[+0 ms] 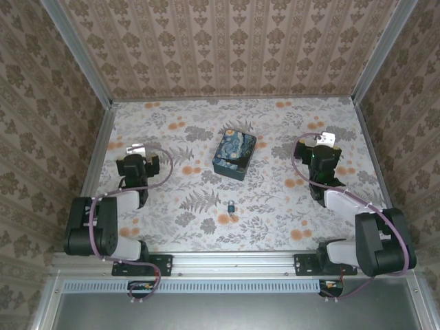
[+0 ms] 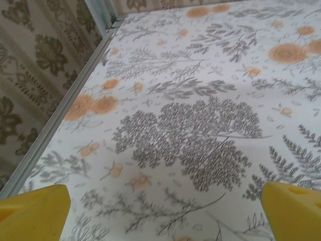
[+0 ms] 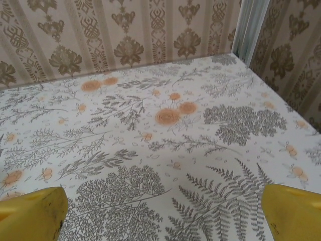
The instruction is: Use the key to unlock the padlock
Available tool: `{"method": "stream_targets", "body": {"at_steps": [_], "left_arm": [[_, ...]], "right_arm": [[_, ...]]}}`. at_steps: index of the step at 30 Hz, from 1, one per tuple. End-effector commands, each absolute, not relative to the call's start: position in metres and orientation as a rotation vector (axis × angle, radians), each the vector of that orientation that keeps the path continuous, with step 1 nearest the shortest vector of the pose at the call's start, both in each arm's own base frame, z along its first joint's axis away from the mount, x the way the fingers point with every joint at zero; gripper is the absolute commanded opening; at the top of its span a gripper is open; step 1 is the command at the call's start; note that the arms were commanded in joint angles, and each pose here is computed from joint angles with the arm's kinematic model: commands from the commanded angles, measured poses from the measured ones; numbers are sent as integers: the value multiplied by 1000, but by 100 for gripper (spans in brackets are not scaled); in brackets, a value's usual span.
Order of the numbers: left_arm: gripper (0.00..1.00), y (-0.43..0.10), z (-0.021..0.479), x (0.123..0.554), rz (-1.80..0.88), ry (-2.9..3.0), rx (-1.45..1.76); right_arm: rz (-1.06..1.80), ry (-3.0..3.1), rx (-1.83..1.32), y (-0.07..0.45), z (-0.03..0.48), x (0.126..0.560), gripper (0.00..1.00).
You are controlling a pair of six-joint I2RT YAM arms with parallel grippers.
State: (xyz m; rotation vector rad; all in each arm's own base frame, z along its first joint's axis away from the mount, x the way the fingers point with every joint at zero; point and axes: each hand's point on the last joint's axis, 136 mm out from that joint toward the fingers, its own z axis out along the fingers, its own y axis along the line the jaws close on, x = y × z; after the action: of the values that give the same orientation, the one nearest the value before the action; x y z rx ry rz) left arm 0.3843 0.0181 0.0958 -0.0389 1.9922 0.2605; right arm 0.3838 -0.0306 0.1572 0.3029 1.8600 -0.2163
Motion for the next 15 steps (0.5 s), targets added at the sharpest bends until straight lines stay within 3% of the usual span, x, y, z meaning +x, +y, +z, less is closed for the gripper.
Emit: {"method": "stream_targets", "body": {"at_steps": [1,8,15], "left_arm": [[100,11,101,394,206,1910,-11],[100,12,96,396,186,1914,-13],[100,12,96,396,188,1916,-11]], "right_arm": [[-271,1846,287,-41,152,380,99],[-192,1769,214,-28,121,374,99],[-84,1887,77,-6,100,396,100]]}}
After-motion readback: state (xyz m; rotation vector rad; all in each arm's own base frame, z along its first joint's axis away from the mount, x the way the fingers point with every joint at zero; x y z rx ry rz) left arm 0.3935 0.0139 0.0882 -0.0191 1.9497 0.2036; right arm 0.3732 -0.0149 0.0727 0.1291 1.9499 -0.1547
